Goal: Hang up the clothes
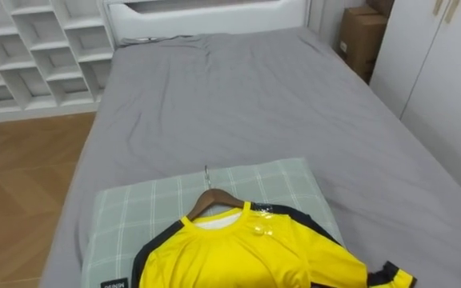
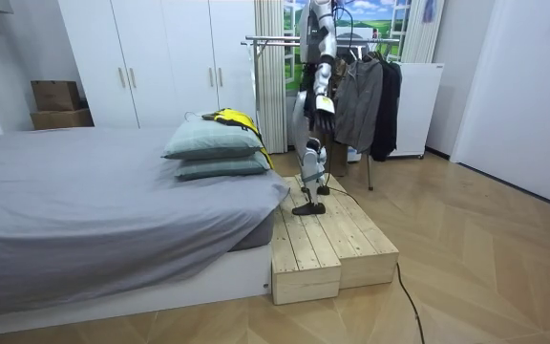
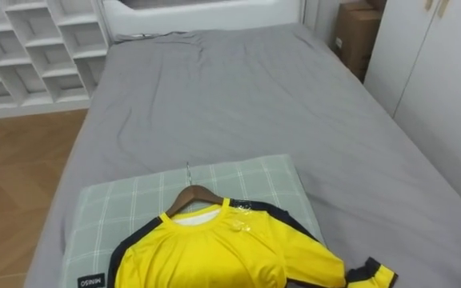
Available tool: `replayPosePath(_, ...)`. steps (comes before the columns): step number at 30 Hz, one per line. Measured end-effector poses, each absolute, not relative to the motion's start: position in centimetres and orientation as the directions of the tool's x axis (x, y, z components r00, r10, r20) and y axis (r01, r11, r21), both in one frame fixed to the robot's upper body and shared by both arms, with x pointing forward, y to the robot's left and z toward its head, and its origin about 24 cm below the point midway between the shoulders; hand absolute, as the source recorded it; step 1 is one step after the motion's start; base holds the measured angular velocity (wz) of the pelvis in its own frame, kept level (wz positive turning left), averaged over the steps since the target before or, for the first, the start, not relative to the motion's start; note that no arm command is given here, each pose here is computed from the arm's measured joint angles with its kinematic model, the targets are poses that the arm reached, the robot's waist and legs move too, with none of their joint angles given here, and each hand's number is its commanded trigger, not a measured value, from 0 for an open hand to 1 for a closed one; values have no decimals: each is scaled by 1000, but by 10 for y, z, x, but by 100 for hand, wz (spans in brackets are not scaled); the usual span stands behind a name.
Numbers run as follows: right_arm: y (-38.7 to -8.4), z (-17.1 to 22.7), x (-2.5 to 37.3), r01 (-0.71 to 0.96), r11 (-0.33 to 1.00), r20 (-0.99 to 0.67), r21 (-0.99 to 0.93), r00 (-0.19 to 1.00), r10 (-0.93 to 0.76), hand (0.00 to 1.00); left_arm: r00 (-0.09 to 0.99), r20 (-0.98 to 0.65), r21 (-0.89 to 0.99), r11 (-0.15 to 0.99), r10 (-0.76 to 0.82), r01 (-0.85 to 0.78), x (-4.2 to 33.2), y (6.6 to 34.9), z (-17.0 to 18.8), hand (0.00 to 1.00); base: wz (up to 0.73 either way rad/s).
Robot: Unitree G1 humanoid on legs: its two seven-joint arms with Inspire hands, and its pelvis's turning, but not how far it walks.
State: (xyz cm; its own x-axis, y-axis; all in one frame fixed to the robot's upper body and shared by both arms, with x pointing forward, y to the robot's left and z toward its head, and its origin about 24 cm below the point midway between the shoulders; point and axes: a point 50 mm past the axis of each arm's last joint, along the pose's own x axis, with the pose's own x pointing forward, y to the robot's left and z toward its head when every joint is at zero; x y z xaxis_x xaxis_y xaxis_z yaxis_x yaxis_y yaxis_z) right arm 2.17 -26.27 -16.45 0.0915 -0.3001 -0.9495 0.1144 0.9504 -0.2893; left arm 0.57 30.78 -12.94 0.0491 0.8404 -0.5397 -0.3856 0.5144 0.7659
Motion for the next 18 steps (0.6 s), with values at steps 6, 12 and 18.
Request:
replayPosePath(6, -264, -164, 25, 114, 950, -946, -292, 108, -304, 0, 191, -184, 852, 254, 964, -457, 51, 321, -94, 0, 11)
replayPosePath(12, -260, -162, 41, 113, 956, -938, -272, 191, -289, 0, 334, 28, 819, 170, 942, -549, 90, 312, -66, 0, 2)
replayPosePath(18, -256, -163, 42, 116, 959, -940, -257, 198, -276, 0, 491, 223, 796, 133, 842, -591, 133, 298, -41, 0, 3)
